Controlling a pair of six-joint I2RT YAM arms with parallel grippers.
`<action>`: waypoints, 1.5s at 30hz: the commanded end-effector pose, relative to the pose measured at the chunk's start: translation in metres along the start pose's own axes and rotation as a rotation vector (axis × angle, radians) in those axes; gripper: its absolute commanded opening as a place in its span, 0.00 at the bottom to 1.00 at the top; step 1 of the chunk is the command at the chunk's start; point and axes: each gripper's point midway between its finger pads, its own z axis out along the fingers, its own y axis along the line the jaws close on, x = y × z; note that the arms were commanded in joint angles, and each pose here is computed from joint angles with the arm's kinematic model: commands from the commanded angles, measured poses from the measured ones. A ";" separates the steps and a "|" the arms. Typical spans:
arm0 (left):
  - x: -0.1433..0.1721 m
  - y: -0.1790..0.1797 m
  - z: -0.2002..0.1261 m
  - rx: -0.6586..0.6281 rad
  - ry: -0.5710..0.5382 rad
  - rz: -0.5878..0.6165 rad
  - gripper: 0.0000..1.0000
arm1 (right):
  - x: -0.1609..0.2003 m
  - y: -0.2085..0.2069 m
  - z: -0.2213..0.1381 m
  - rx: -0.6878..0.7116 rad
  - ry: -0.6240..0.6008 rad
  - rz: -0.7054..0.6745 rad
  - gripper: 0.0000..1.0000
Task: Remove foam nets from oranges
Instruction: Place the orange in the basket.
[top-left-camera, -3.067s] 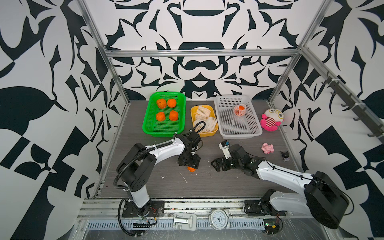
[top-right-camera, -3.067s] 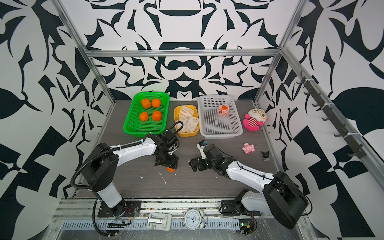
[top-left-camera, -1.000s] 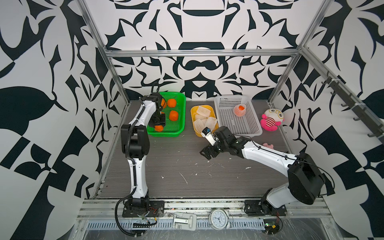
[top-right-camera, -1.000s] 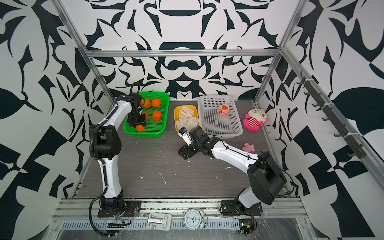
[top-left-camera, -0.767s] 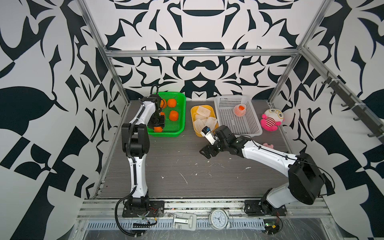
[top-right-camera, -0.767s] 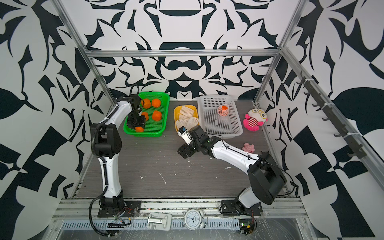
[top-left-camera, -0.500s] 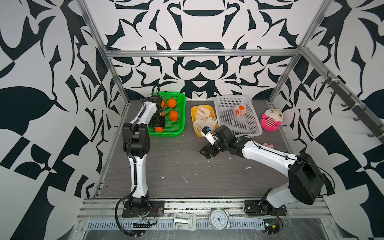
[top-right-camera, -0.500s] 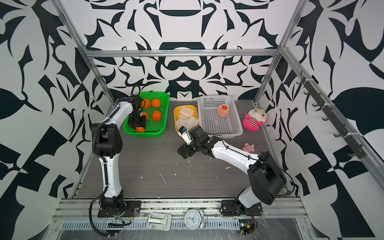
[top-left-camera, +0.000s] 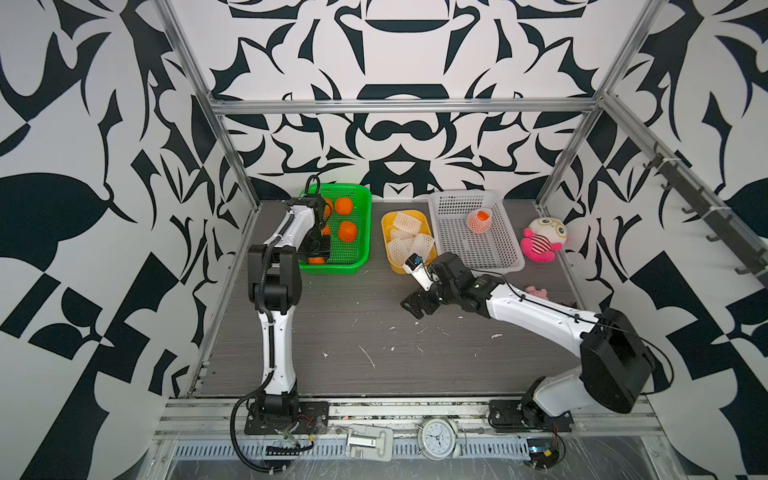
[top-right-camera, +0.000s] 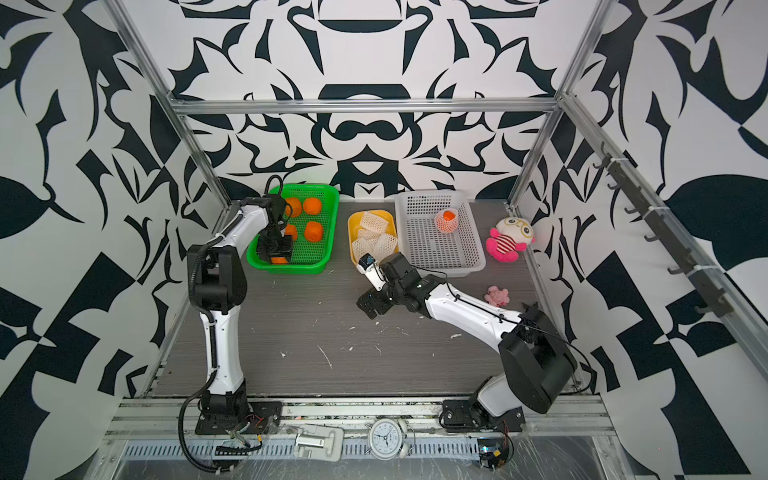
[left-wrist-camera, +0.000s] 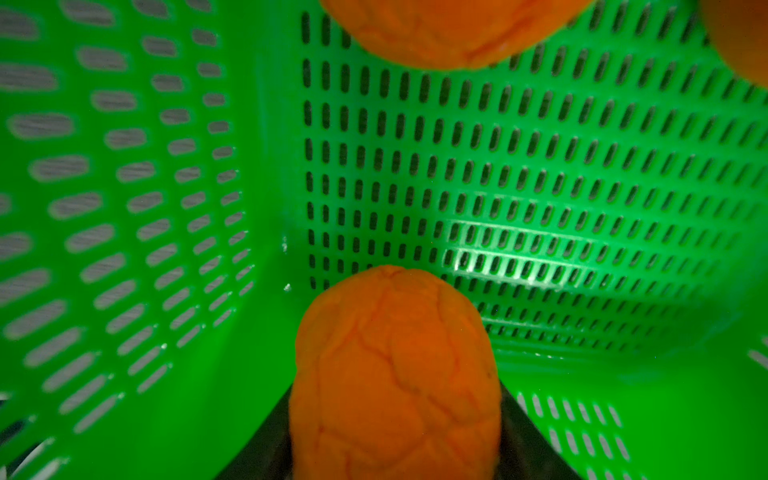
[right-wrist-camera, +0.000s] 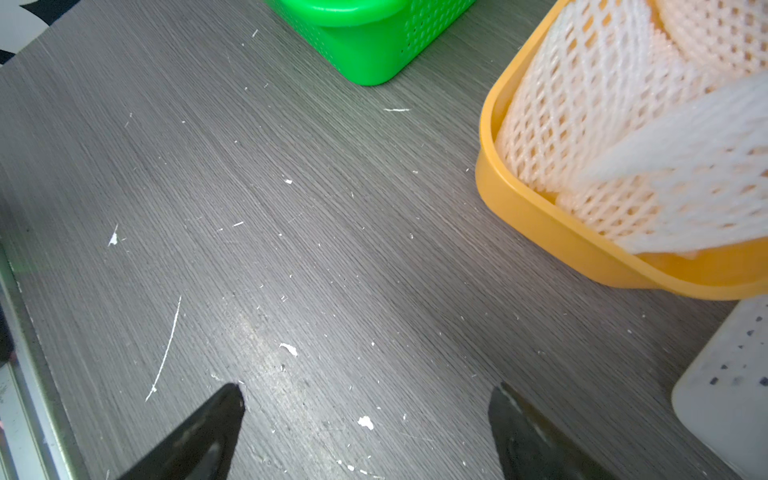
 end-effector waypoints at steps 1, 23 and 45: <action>0.012 0.002 0.009 -0.018 0.051 -0.007 0.60 | -0.015 0.000 -0.012 0.012 -0.065 -0.021 0.96; 0.014 0.005 -0.001 -0.030 0.037 -0.002 0.82 | -0.016 -0.002 -0.019 0.028 -0.081 -0.024 0.97; 0.007 0.007 -0.057 -0.064 -0.116 -0.012 1.00 | -0.017 -0.003 -0.027 0.041 -0.092 -0.026 0.97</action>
